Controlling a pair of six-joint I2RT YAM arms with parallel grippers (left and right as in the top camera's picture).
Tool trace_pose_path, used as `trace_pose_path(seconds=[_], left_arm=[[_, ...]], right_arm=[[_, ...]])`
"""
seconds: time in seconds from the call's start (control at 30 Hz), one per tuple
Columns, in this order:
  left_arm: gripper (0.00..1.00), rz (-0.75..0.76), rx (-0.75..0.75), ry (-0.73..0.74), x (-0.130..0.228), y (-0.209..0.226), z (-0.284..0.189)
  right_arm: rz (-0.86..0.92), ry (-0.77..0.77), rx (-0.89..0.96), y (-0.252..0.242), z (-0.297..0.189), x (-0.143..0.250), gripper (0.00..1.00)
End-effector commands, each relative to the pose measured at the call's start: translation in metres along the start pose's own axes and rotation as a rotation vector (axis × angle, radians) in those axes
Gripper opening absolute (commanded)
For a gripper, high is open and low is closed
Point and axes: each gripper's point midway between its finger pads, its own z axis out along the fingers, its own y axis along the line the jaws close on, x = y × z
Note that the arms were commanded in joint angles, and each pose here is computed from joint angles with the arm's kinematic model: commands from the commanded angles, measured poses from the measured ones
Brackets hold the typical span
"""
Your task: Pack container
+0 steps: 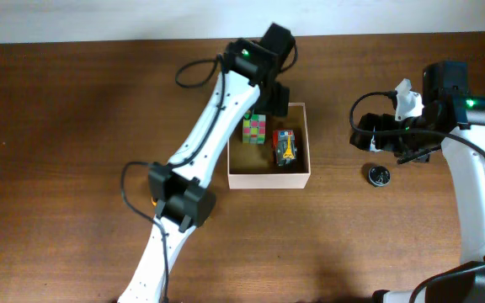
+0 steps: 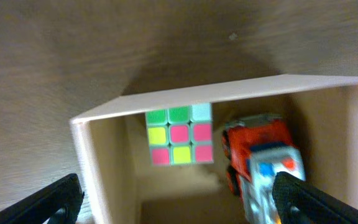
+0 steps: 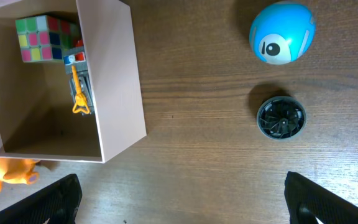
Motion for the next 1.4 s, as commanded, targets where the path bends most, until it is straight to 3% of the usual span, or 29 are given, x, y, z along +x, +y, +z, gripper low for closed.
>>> trace_pose_path(seconds=[0.0, 0.07, 0.13, 0.2, 0.5, 0.67, 0.9, 1.13, 1.37], left_arm=[[0.72, 0.100, 0.079, -0.061, -0.003, -0.006, -0.046], [0.38, 0.107, 0.116, -0.026, 0.005, -0.012, -0.047], [0.13, 0.117, 0.131, 0.013, 0.014, -0.018, -0.041], [0.03, 0.133, 0.117, 0.043, 0.021, -0.023, -0.031], [0.02, 0.254, 0.057, 0.253, 0.084, -0.064, 0.036], [0.02, 0.308, 0.049, 0.287, 0.107, -0.082, 0.053], [0.02, 0.319, 0.059, 0.263, 0.106, -0.091, 0.064], [0.02, 0.328, -0.041, 0.152, 0.082, -0.080, 0.072], [0.02, 0.339, -0.045, 0.208, 0.094, -0.074, 0.062]], right_arm=[[-0.006, -0.022, 0.014, -0.003, -0.005, -0.006, 0.99], [-0.006, -0.022, 0.014, -0.003, -0.005, -0.006, 0.99], [-0.006, -0.022, 0.014, -0.003, -0.005, -0.006, 0.99], [-0.006, -0.022, 0.014, -0.003, -0.005, -0.006, 0.99], [-0.006, -0.020, 0.014, -0.003, -0.005, -0.006, 0.99], [-0.006, -0.022, 0.014, -0.003, -0.005, -0.006, 0.99], [-0.005, -0.016, 0.014, -0.004, -0.003, -0.004, 0.99], [-0.003, -0.012, 0.015, -0.004, -0.002, -0.003, 0.99], [-0.005, -0.018, 0.015, -0.004, -0.002, -0.005, 0.99]])
